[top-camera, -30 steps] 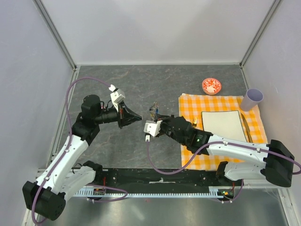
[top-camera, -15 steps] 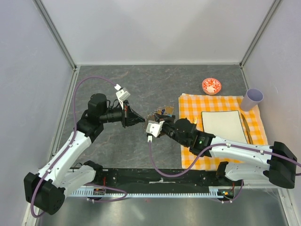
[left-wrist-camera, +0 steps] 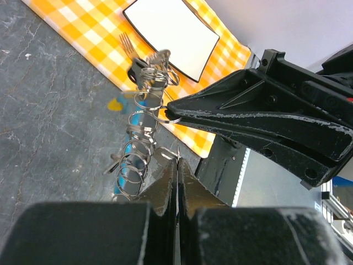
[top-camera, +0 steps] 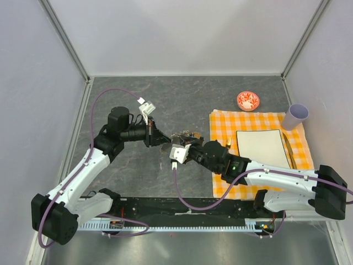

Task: Put the keys on the keyring

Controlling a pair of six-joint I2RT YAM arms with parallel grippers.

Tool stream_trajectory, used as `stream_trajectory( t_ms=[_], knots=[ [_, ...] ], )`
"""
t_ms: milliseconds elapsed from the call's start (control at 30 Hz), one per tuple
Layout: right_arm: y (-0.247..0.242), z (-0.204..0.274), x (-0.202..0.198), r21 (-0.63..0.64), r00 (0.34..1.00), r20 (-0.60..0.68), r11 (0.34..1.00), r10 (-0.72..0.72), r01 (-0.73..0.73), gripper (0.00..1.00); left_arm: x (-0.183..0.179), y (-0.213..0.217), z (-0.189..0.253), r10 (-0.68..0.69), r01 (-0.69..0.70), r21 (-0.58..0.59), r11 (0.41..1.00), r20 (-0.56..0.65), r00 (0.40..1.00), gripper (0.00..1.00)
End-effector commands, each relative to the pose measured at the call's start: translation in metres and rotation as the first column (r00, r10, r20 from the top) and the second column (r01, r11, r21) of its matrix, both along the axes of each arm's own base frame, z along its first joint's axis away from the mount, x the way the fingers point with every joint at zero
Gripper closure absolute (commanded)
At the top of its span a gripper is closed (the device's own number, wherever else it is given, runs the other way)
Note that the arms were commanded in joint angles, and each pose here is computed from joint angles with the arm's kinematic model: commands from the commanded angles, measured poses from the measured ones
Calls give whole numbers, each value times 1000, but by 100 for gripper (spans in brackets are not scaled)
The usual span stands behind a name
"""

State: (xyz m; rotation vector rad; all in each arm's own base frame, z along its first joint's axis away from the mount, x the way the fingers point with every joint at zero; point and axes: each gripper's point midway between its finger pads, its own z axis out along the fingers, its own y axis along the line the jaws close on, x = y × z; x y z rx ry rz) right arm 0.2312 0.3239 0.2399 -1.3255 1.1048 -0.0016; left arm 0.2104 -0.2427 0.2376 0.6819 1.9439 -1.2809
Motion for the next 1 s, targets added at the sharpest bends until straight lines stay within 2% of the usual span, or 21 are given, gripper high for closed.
stream_trajectory(
  t_ms=[0, 233, 433, 600, 700, 833, 967],
  knots=[
    [7, 22, 0, 68, 999, 43, 998, -1, -2, 99, -3, -5, 16, -9, 8, -32, 999, -27, 1000, 98],
    [11, 22, -3, 65, 999, 39, 998, 11, -14, 99, -2, -8, 12, -12, 11, -28, 1000, -50, 999, 98],
    [15, 20, -8, 41, 999, 14, 998, 44, -45, 99, -1, -8, 8, -27, 27, -10, 1000, -18, 999, 98],
    [19, 11, -16, 4, 994, -66, 996, 84, -84, 100, 2, 2, 3, -42, 33, 74, 997, 127, 991, 98],
    [19, 11, -22, 8, 989, -109, 995, 104, -104, 100, -2, 11, -2, -85, 47, 154, 987, 249, 965, 98],
    [14, 15, -27, 21, 980, -159, 992, 123, -121, 100, -3, 16, -4, -121, 22, 236, 972, 417, 901, 98],
    [8, 16, -39, 4, 962, -213, 985, 171, -174, 100, 2, 19, 14, -101, -28, 234, 972, 523, 847, 98]
  ],
)
